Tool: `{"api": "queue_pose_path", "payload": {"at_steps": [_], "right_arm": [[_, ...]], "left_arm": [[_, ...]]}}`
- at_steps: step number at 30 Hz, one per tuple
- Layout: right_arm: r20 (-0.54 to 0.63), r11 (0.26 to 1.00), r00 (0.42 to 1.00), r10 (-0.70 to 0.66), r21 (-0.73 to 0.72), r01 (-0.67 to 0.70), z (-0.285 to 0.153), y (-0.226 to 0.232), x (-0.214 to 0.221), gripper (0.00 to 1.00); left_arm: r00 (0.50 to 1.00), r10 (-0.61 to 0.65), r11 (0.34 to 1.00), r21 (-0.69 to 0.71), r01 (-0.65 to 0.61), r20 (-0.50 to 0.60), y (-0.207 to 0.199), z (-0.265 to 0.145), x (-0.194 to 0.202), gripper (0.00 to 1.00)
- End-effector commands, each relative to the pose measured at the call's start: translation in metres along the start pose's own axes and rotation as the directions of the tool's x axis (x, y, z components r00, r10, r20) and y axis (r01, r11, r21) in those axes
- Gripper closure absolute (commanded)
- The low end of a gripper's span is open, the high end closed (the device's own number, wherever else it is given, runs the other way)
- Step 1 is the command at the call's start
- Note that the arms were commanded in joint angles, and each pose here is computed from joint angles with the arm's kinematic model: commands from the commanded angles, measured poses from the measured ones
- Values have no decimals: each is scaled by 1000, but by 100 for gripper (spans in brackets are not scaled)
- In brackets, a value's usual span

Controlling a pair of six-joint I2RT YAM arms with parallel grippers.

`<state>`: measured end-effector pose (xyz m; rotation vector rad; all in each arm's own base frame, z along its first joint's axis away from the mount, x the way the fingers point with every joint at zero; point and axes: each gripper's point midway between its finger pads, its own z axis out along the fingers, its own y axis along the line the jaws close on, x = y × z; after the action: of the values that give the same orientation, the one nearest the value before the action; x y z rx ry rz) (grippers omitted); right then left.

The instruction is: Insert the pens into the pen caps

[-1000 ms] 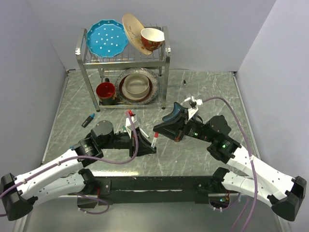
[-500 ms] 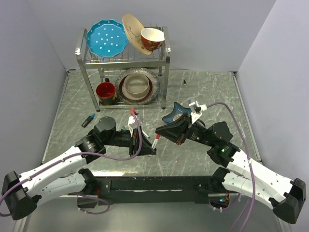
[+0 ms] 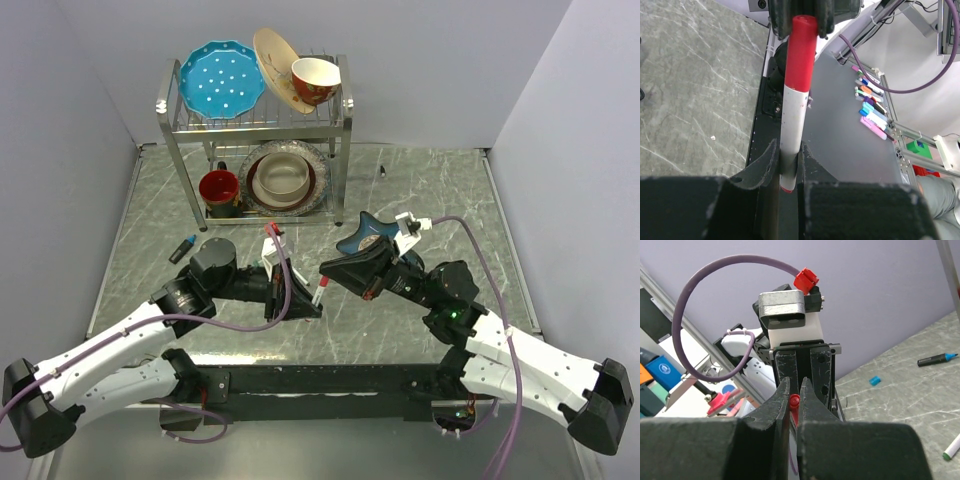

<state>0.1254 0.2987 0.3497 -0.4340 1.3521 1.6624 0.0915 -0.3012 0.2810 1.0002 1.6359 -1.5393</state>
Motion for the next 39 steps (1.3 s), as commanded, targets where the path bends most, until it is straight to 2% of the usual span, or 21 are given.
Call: {"api": "queue_pose_path", "payload": {"at_steps": [1,7,10,15,19,23,27,28,30,31,33,35,39], "right_arm": [[-507,962,827,243,17,-272,-45,15,125,100],[-532,951,794,294,83,-297,-51,2,149,100],[-529,948,790,309,109,-297,-49,-3,153,100],[-510,948,799,319,174,-267,-48,-16,157,100],[-519,941,785,339,174,-291,-45,-13,164,100],[-486,944,809,330,162,-288,-36,-5,154,100],[-339,957,896,289,86,-276,-17,11,111,99],[-295,961,914,277,85,-263,-13,11,98,92],[-209,966,947,245,142,-218,-6,0,75,88],[-156,970,964,217,148,-195,1,3,54,79],[-83,971,983,163,190,-145,3,0,29,70],[25,972,993,118,202,-120,5,6,-7,56],[72,974,995,70,208,-84,-4,13,-26,28]], "left_arm": [[863,294,952,-206,-226,411,-1,-25,-142,99],[832,319,944,-235,-233,454,-6,-38,-158,99],[830,346,931,-274,-243,438,-6,-42,-166,99],[833,357,930,-242,-276,424,-14,-42,-160,99],[820,371,920,-292,-261,436,-6,-49,-160,99],[838,340,934,-258,-248,427,-3,-42,-154,99],[891,281,949,-243,-202,357,8,-31,-142,99],[901,269,949,-252,-188,342,12,-30,-138,99],[913,235,955,-253,-154,333,20,-28,-125,99],[918,224,956,-259,-141,328,24,-28,-120,99],[932,197,957,-266,-115,305,30,-29,-104,99],[943,177,953,-289,-93,281,38,-29,-93,99],[953,146,943,-329,-52,267,42,-36,-84,99]]}}
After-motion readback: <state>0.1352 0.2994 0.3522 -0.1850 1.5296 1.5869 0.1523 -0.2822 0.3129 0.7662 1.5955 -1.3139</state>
